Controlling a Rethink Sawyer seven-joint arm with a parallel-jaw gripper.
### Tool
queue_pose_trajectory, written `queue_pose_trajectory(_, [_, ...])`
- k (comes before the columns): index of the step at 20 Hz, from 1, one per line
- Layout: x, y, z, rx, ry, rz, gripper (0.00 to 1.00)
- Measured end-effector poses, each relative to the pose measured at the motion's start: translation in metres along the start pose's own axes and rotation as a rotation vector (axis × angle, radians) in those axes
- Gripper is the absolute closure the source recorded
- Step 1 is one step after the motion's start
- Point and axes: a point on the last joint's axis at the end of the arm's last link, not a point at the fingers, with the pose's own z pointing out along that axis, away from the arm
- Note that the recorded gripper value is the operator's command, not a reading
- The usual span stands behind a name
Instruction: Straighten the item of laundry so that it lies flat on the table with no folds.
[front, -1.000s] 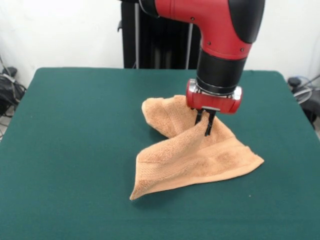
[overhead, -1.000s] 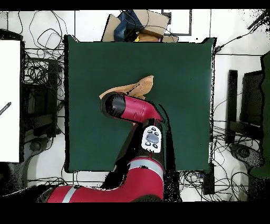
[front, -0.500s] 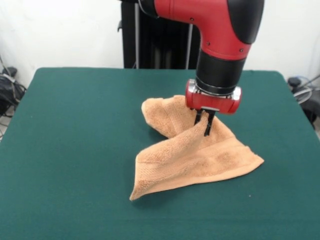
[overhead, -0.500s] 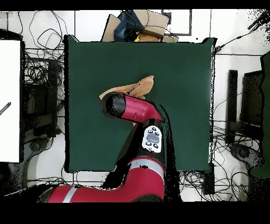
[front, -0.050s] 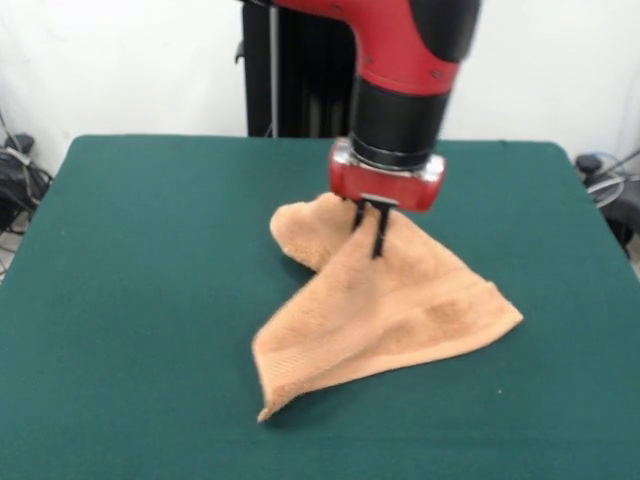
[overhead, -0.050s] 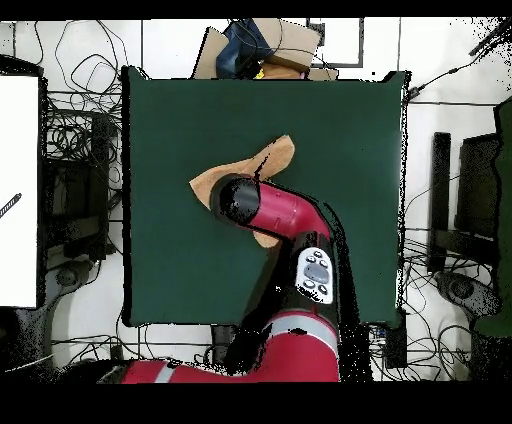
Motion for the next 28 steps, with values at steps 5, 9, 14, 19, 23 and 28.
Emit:
queue_pose_trajectory(5, [-0.014, -0.029, -0.019, -0.001, -0.016, 0.048, 1.0])
queue_pose_trajectory(9, [-0.017, -0.032, -0.032, -0.009, -0.002, 0.056, 1.0])
queue_pose_trajectory(14, [-0.018, -0.031, -0.044, -0.018, 0.015, 0.056, 1.0])
queue_pose_trajectory(19, [-0.022, -0.031, -0.056, -0.022, 0.003, 0.057, 1.0])
queue_pose_trajectory(23, [-0.022, -0.027, -0.061, -0.023, -0.005, 0.051, 1.0])
queue_pose_trajectory(28, [-0.017, -0.013, -0.066, -0.026, -0.007, 0.029, 1.0])
